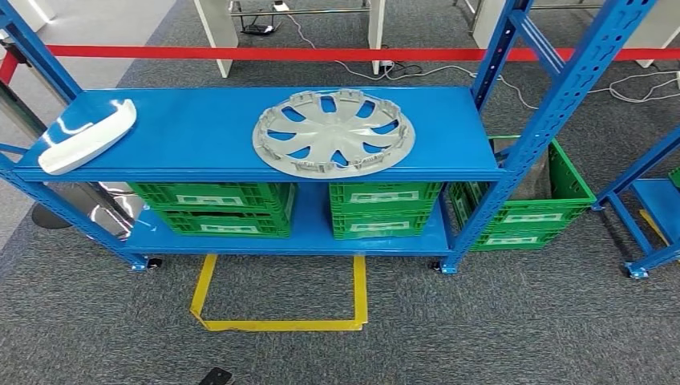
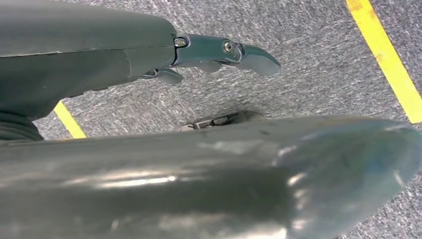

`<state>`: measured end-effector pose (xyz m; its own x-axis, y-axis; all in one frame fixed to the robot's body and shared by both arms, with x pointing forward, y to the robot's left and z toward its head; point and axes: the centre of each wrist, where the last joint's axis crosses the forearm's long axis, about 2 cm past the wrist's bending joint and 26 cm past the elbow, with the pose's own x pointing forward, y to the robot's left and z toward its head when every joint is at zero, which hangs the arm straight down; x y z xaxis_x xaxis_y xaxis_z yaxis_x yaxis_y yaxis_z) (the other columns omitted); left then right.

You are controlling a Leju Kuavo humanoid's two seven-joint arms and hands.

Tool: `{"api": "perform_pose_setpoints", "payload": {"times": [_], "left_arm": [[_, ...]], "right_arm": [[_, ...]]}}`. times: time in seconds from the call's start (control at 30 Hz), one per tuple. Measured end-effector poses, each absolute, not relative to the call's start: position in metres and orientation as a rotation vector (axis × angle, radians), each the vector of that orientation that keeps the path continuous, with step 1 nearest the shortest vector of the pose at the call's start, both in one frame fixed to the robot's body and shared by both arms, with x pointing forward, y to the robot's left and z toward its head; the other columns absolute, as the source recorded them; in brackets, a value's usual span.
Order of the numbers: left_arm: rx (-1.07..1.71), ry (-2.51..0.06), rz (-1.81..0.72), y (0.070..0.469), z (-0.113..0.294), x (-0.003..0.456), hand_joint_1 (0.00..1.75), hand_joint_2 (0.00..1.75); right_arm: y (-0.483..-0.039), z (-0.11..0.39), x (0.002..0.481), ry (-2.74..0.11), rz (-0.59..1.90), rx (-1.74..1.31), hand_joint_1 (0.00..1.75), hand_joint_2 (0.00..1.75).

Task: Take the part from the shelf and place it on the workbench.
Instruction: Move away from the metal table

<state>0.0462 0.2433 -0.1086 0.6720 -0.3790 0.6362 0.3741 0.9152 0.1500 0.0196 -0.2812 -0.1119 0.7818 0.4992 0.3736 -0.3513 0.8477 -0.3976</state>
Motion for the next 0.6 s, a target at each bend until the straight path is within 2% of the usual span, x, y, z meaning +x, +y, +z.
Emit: {"api": "perform_pose_setpoints", "payload": {"times": [0.07, 0.6], "left_arm": [[0.009, -0.717, -0.424, 0.2435, -0.1085, 0.0468, 0.0, 0.0], [0.007, -0.713, -0.425, 0.243, -0.1082, 0.0492, 0.0, 0.0]], "right_arm": [[-0.2813, -0.1119, 0.0195, -0.489, 0.468, -0.315, 0.0, 1.75], [-0.2821, -0.1119, 0.0195, -0.496, 0.483, -0.312, 0.0, 1.75]]}}
